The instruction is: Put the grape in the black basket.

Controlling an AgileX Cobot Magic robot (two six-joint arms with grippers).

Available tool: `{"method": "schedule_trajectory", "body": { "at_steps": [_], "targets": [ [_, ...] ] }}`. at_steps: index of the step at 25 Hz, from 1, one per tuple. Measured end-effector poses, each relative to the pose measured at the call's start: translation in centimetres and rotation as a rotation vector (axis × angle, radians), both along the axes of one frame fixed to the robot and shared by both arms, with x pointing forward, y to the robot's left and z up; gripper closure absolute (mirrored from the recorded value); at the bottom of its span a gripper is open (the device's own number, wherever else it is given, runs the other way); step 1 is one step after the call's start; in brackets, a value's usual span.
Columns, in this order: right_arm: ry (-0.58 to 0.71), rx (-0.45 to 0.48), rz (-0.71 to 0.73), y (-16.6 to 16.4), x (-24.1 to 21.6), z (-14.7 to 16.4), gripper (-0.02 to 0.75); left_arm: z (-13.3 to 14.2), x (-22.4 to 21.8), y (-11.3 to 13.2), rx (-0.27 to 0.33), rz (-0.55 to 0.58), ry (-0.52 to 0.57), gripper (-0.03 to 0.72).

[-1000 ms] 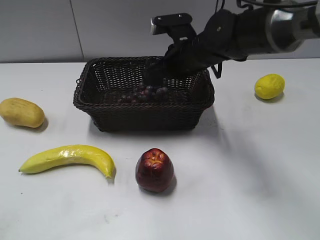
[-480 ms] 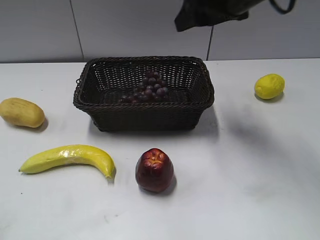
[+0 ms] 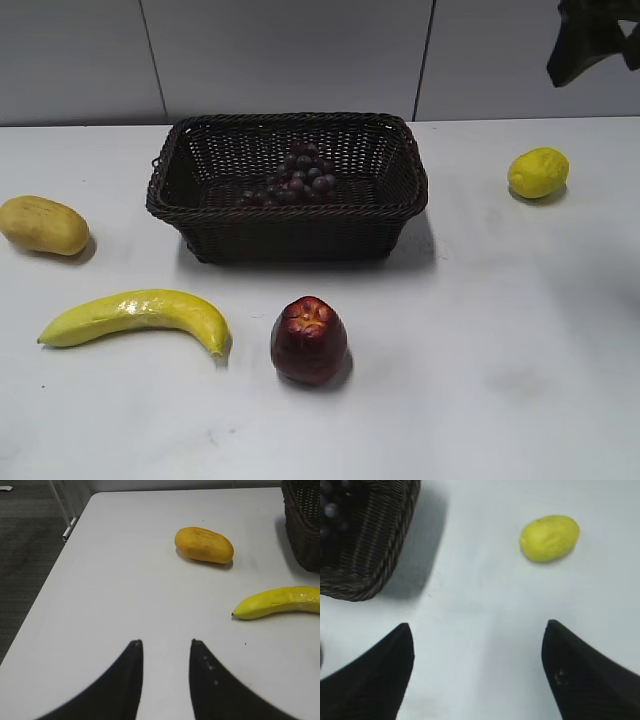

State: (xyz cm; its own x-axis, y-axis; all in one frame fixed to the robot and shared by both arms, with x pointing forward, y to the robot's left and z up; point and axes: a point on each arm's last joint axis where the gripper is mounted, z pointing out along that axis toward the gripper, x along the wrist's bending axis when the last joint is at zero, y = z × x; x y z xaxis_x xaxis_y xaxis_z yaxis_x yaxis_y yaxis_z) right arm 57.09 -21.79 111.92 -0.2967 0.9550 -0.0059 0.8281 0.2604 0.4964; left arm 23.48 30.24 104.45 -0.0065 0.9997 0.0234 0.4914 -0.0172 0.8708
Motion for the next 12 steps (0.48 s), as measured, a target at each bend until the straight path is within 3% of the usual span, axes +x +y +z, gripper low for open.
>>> {"method": "schedule_trajectory", "body": {
  "at_steps": [8, 12],
  "targets": [
    [0.131, -0.017, -0.039, -0.9, -3.5, -1.4, 0.144, 0.0, 0.0, 0.0, 0.000, 0.000, 0.000, 0.452],
    [0.125, -0.004, -0.061, -1.8, -7.5, -1.7, 0.145, 0.0, 0.0, 0.0, 0.000, 0.000, 0.000, 0.452]
  ]
}}
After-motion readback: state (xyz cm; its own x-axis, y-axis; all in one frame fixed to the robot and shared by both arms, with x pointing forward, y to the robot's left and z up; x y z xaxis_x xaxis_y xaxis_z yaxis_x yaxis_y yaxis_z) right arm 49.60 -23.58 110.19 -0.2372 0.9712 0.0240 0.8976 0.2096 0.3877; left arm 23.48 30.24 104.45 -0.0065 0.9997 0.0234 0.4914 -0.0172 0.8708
